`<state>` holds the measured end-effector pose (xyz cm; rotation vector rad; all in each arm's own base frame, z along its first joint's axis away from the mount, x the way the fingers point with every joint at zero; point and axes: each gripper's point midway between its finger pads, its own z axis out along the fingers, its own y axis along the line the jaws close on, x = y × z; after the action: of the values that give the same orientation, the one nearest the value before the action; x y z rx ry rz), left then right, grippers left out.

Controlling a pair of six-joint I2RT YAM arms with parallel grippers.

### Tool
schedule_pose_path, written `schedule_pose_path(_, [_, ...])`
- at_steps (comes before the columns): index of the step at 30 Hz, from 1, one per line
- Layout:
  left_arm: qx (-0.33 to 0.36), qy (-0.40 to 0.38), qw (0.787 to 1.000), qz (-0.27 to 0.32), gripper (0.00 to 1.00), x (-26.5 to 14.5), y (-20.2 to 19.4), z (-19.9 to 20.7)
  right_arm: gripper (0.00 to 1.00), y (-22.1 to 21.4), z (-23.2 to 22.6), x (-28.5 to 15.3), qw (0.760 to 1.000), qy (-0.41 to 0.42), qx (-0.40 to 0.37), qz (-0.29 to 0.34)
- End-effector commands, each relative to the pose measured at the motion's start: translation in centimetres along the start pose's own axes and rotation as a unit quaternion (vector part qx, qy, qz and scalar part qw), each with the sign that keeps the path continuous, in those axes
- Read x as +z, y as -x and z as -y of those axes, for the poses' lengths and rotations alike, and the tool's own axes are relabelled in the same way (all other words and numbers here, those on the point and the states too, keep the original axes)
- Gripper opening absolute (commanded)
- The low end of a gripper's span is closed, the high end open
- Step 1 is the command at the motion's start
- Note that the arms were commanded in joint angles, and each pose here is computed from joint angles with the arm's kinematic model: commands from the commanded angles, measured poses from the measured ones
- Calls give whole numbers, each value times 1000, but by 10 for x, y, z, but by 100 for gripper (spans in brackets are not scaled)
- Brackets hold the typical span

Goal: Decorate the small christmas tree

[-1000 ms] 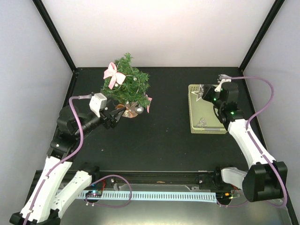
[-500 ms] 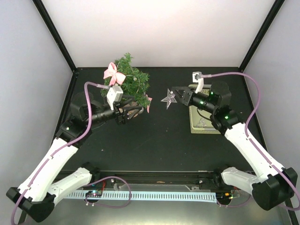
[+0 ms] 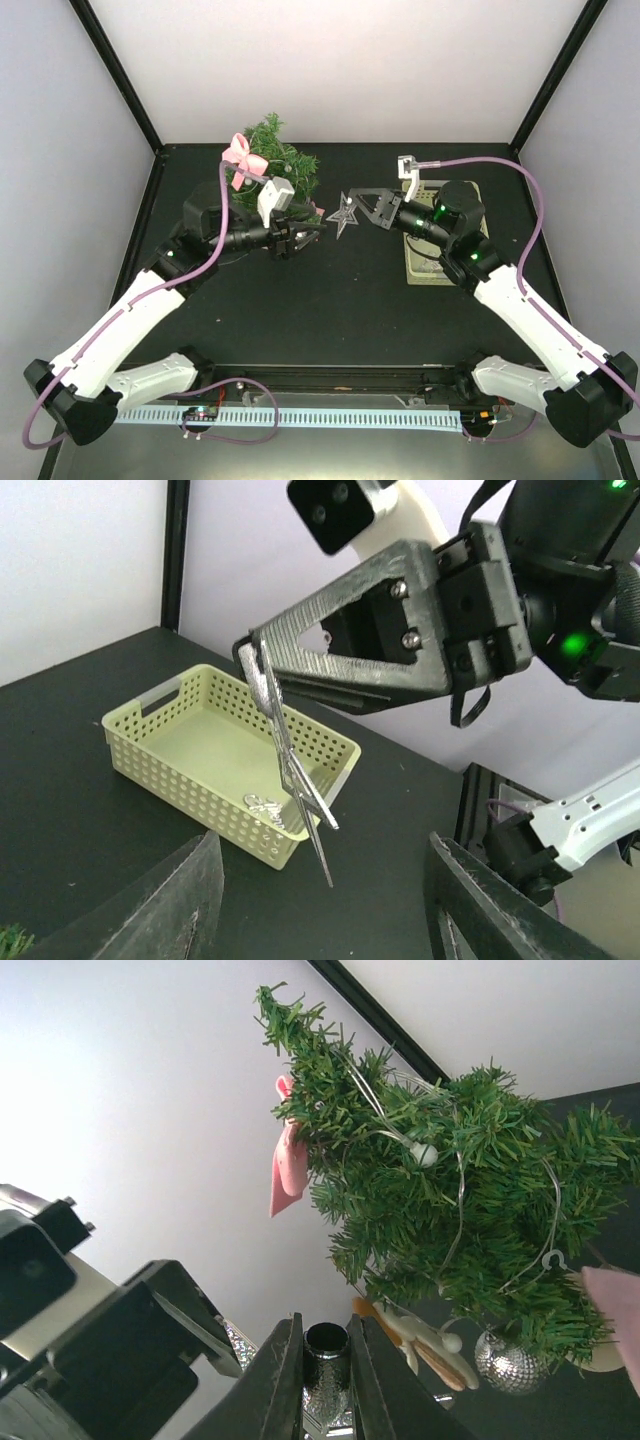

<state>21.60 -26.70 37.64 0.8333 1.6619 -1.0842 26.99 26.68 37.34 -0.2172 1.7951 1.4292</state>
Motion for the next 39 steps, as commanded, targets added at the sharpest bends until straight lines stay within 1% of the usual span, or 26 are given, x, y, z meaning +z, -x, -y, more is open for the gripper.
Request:
schedule_pose_path(1, [8, -9, 1000, 17, 55, 8, 18, 8, 14, 6, -9, -4, 1000, 11, 5, 22])
schedule_pose_path(4, [10, -14, 1000, 14, 52, 15, 17, 9, 15, 4, -6, -3, 1000, 8, 10, 22])
schedule_pose_path(10, [8, 0, 1000, 15, 46, 19, 17, 3, 15, 0, -6, -1, 1000, 9, 13, 19])
schedule_pose_path(11, [8, 2, 1000, 18, 43, 19, 18, 2, 15, 0, -6, -1, 1000, 9, 13, 19])
schedule_pose_path(12, [8, 2, 1000, 20, 36, 20, 18, 2, 15, -1, -5, -1, 1000, 8, 14, 18])
schedule_pose_path(15, [6, -2, 1000, 20, 21, 22, 17, 1, 15, -3, -6, 0, 1000, 13, 13, 16])
schedule_pose_path(17, [3, -6, 1000, 14, 15, 25, 14, 1, 15, -3, -8, 1, 1000, 16, 13, 17])
schedule_pose_path(20, [4, -19, 1000, 5, 2, 26, 9, 4, 16, -4, -9, 1, 1000, 18, 9, 16])
schedule_pose_path(21, [4, -21, 1000, 3, 2, 26, 8, 5, 16, -4, -9, 1, 1000, 18, 7, 16])
schedule_pose_path(24, [2, -23, 1000, 2, 2, 24, 9, 7, 23, -7, -4, -1, 1000, 7, -3, 13])
schedule_pose_path(25, [0, -22, 1000, 1, 2, 23, 9, 7, 27, -7, -3, -2, 1000, 1, -12, 12])
schedule_pose_path(26, [-1, -22, 1000, 0, 2, 22, 9, 8, 33, -8, 0, -4, 1000, -10, -22, 10])
schedule_pose_path(28, [-7, -19, 1000, 1, 2, 20, 10, 9, 48, -10, 5, -9, 998, -32, -50, 9])
schedule_pose_path(29, [-9, -18, 1000, 2, 2, 18, 11, 9, 53, -10, 7, -13, 996, -41, -73, 11])
schedule_pose_path(30, [-10, -13, 1000, 4, 2, 16, 12, 8, 58, -9, 9, -17, 994, -52, -99, 15])
schedule_pose_path(31, [-14, -7, 1000, 6, 1, 14, 13, 7, 60, -9, 9, -23, 990, -60, -130, 19])
schedule_pose_path(33, [-20, 10, 1000, 10, 2, 9, 14, 5, 61, -6, 9, -34, 977, -74, -199, 34])
schedule_pose_path(36, [-36, 35, 998, 23, 2, 0, 19, -1, 57, 6, 0, -51, 946, -78, -301, 86])
schedule_pose_path(38, [-46, 43, 997, 34, 2, -6, 24, -1, 53, 4, -16, -58, 910, -46, -397, 111])
schedule_pose_path(39, [-55, 47, 997, 40, 2, -10, 26, -3, 51, -3, -23, -60, 884, -20, -451, 119])
